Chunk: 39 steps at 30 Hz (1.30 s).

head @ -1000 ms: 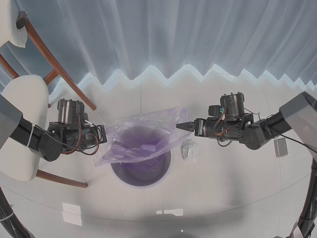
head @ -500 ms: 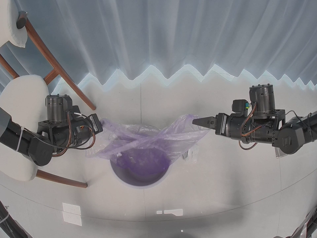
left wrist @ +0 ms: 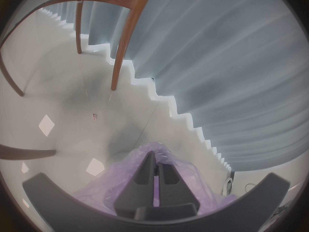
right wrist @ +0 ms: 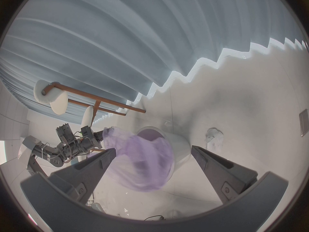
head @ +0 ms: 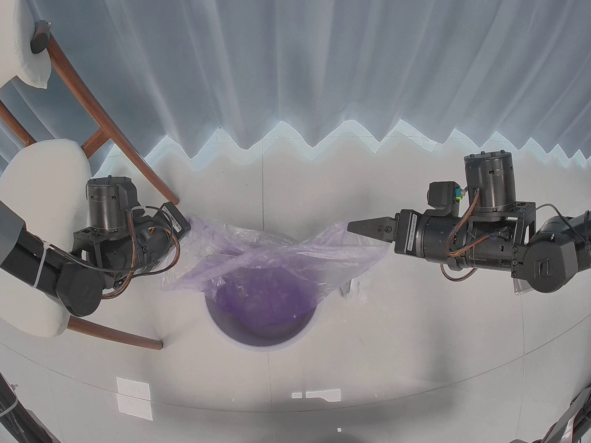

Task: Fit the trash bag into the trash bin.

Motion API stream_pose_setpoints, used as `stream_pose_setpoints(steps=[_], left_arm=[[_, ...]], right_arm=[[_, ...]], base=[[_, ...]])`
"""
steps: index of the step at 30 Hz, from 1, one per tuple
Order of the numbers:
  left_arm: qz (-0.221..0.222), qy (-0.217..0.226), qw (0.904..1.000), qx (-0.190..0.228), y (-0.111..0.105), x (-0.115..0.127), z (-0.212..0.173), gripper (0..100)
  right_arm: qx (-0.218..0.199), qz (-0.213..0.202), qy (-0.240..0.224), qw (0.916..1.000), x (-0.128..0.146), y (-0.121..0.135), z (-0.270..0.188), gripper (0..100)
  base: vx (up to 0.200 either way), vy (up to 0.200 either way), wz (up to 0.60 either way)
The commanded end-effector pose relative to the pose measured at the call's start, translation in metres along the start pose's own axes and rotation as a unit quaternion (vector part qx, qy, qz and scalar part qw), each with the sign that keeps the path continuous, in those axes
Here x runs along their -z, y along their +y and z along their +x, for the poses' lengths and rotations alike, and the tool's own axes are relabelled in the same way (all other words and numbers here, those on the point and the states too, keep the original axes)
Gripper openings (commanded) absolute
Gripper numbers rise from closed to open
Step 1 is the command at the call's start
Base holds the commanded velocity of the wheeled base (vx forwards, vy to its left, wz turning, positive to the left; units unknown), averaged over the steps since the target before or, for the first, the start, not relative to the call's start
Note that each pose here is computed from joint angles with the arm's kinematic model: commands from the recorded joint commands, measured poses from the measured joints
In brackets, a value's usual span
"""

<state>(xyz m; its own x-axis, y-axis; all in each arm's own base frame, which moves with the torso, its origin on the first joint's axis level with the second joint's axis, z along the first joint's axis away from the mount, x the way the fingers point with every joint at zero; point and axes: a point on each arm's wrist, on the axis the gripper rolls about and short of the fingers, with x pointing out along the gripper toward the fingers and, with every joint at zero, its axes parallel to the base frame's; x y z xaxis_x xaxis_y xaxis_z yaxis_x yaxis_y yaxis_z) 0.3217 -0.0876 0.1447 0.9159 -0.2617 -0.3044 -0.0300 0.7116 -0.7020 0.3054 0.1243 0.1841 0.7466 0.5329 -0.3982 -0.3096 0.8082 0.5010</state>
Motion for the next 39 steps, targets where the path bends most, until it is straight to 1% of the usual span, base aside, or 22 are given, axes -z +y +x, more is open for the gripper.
stream_pose_setpoints(steps=[1, 2, 3, 4, 6, 10, 11, 13, 15, 18, 20, 22, 25, 28, 30, 31, 33, 35, 36, 37, 38, 39], left_arm=[[-0.035, -0.011, 0.9989, 0.028, -0.007, -0.006, -0.004, 0], [-0.035, -0.011, 0.9989, 0.028, -0.007, -0.006, -0.004, 0], [-0.063, -0.005, 0.9958, 0.066, -0.014, -0.014, -0.013, 0], [-0.068, 0.003, 0.9946, 0.078, -0.017, -0.015, -0.017, 0], [-0.058, 0.018, 0.9937, 0.095, -0.021, -0.016, -0.023, 0], [-0.031, 0.031, 0.9946, 0.094, -0.026, -0.010, -0.023, 0], [-0.013, 0.047, 0.9958, 0.078, -0.027, -0.006, -0.022, 0], [-0.007, 0.059, 0.9970, 0.048, -0.028, -0.005, -0.022, 0], [-0.012, 0.067, 0.9976, 0.013, -0.030, -0.007, -0.020, 0], [-0.029, 0.086, 0.9957, -0.019, -0.028, -0.007, -0.018, 0], [-0.032, 0.087, 0.9954, -0.023, -0.029, -0.008, -0.017, 0], [-0.036, 0.081, 0.9959, -0.019, -0.032, -0.013, -0.012, 0], [-0.042, 0.078, 0.9958, -0.023, -0.033, -0.017, -0.003, 0], [-0.086, 0.080, 0.9915, -0.057, -0.029, -0.027, 0.010, 0], [-0.122, 0.087, 0.9857, -0.077, -0.032, -0.030, 0.013, 0], [-0.132, 0.089, 0.9842, -0.079, -0.034, -0.030, 0.012, 0], [-0.136, 0.092, 0.9836, -0.075, -0.038, -0.028, 0.010, 0], [-0.134, 0.094, 0.9839, -0.072, -0.040, -0.026, 0.010, 0], [-0.134, 0.095, 0.9838, -0.073, -0.040, -0.026, 0.010, 0], [-0.132, 0.096, 0.9840, -0.071, -0.042, -0.024, 0.009, 0], [-0.130, 0.096, 0.9843, -0.071, -0.043, -0.024, 0.008, 0], [-0.130, 0.095, 0.9844, -0.070, -0.043, -0.025, 0.008, 0]], right_arm=[[0.000, -0.001, 0.009, 1.0000, 0.005, 0.001, 0.006, 100], [0.000, -0.001, 0.009, 1.0000, 0.005, 0.001, 0.006, 100], [0.001, 0.002, 0.012, 0.9999, 0.007, 0.000, 0.009, 100], [0.002, 0.003, 0.013, 0.9999, 0.007, 0.000, 0.010, 100], [0.000, 0.006, 0.010, 0.9999, 0.005, 0.000, 0.012, 100], [-0.001, 0.010, 0.007, 0.9999, 0.003, 0.002, 0.008, 100], [-0.001, 0.011, 0.005, 0.9999, 0.002, 0.002, 0.004, 100], [-0.003, 0.012, 0.003, 0.9999, -0.001, 0.005, -0.002, 100], [-0.004, 0.015, 0.001, 0.9999, -0.005, 0.009, -0.006, 100], [-0.010, 0.010, -0.013, 0.9998, -0.013, 0.013, -0.007, 100], [-0.012, 0.006, -0.016, 0.9998, -0.015, 0.014, -0.007, 100], [-0.019, -0.016, -0.026, 0.9994, -0.020, 0.019, -0.009, 100], [-0.026, -0.032, -0.028, 0.9988, -0.020, 0.024, -0.011, 100], [-0.040, -0.039, -0.029, 0.9980, -0.019, 0.040, -0.011, 100], [-0.045, -0.037, -0.022, 0.9981, -0.012, 0.051, -0.009, 100], [-0.046, -0.028, -0.013, 0.9985, -0.007, 0.056, -0.007, 100], [-0.042, 0.020, 0.012, 0.9988, 0.004, 0.067, -0.003, 100], [-0.039, 0.062, 0.032, 0.9968, 0.013, 0.075, 0.002, 100], [-0.040, 0.065, 0.034, 0.9965, 0.013, 0.075, 0.003, 100], [-0.029, 0.108, 0.053, 0.9924, 0.022, 0.078, 0.011, 100], [-0.021, 0.132, 0.057, 0.9894, 0.026, 0.079, 0.015, 100], [-0.019, 0.138, 0.058, 0.9885, 0.027, 0.079, 0.016, 100]], base=[[0.000, 0.000, 0.00], [0.000, 0.000, 0.00], [0.000, 0.000, 0.00], [0.000, 0.000, 0.00], [0.000, 0.000, 0.00], [0.000, 0.000, 0.00], [0.000, 0.000, 0.00], [0.000, 0.000, 0.00], [0.000, 0.000, 0.00], [0.000, 0.000, 0.00], [0.000, 0.000, 0.00], [0.000, 0.000, 0.00], [0.000, 0.000, 0.00], [0.000, 0.000, 0.00], [0.000, 0.000, 0.00], [0.000, 0.000, 0.00], [0.000, 0.000, 0.00], [0.000, 0.000, 0.00], [0.000, 0.000, 0.00], [0.000, 0.000, 0.00], [0.000, 0.000, 0.00], [0.000, 0.000, 0.00]])
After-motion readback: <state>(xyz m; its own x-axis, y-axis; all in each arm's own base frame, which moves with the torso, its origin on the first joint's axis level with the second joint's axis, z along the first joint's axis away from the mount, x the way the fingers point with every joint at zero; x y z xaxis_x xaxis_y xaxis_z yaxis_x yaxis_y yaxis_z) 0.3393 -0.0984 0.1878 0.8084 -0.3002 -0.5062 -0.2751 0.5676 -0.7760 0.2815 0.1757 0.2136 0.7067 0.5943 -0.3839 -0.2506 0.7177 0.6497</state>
